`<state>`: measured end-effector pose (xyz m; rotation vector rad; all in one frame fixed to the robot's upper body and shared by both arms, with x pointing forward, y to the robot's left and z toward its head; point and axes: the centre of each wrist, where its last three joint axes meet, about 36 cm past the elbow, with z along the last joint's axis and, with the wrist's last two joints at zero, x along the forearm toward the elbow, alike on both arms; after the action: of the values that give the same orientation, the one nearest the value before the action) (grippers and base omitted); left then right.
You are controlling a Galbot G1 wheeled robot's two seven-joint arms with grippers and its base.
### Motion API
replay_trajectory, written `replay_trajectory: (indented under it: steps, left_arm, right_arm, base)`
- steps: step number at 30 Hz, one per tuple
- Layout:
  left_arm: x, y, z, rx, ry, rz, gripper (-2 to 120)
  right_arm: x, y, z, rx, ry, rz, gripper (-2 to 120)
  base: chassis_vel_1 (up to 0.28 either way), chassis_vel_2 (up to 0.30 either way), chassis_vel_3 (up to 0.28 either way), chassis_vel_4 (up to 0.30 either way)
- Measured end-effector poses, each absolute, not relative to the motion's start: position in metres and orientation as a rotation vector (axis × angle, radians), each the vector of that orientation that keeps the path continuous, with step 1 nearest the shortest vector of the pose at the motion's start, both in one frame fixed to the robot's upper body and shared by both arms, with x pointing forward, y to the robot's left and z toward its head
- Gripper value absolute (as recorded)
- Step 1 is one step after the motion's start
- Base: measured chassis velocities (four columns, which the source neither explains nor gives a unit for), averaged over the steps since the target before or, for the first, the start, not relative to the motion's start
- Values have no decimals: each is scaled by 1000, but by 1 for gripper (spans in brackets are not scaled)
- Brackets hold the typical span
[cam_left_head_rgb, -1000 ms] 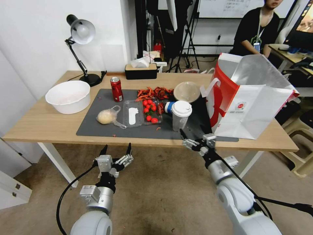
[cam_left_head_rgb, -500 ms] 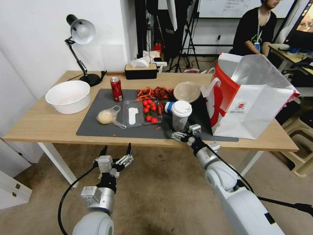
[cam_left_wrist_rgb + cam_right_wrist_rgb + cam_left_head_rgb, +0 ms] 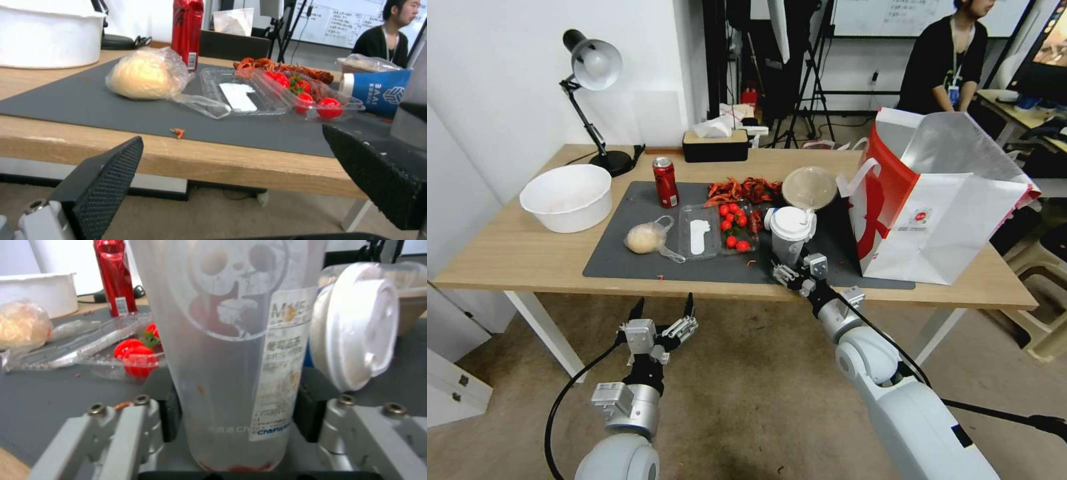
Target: Pick up the trash from the table and place it into the takeout bag.
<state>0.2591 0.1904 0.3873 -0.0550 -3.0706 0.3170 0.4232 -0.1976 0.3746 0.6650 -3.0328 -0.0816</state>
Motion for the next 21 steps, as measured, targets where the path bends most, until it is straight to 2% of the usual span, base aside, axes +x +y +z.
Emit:
replay_trajectory:
  steps: [3, 8, 11, 12, 16, 19, 21]
  left_arm:
    - [260, 189, 385, -58, -3071, 317, 100]
    - [260, 189, 384, -60, -3072, 317, 100]
    - [260, 188, 383, -60, -3074, 316, 100]
    - [260, 188, 383, -60, -3074, 316, 100]
    - [261, 188, 383, -61, -3075, 317, 100]
    - [261, 188, 382, -63, -3077, 317, 100]
    - [261, 187, 382, -64, -3078, 316, 100]
  right_arm:
    - [420, -201, 376, 661, -3044, -83, 37]
    - [417, -203, 380, 665, -3065, -95, 30]
    - [414, -208, 401, 709, -3121, -166, 19]
    - [414, -208, 401, 709, -3121, -166, 19]
    - [416, -218, 438, 753, -3202, -263, 11]
    - [422, -239, 486, 726, -3312, -328, 3]
    - [423, -248, 503, 691, -3346, -347, 3]
  base:
    - [0, 0, 0, 0]
    - [0, 0, 0, 0]
    - [0, 0, 0, 0]
    - [0, 0, 0, 0]
    - [0, 0, 0, 0]
    - [0, 0, 0, 0]
    - [0, 0, 0, 0]
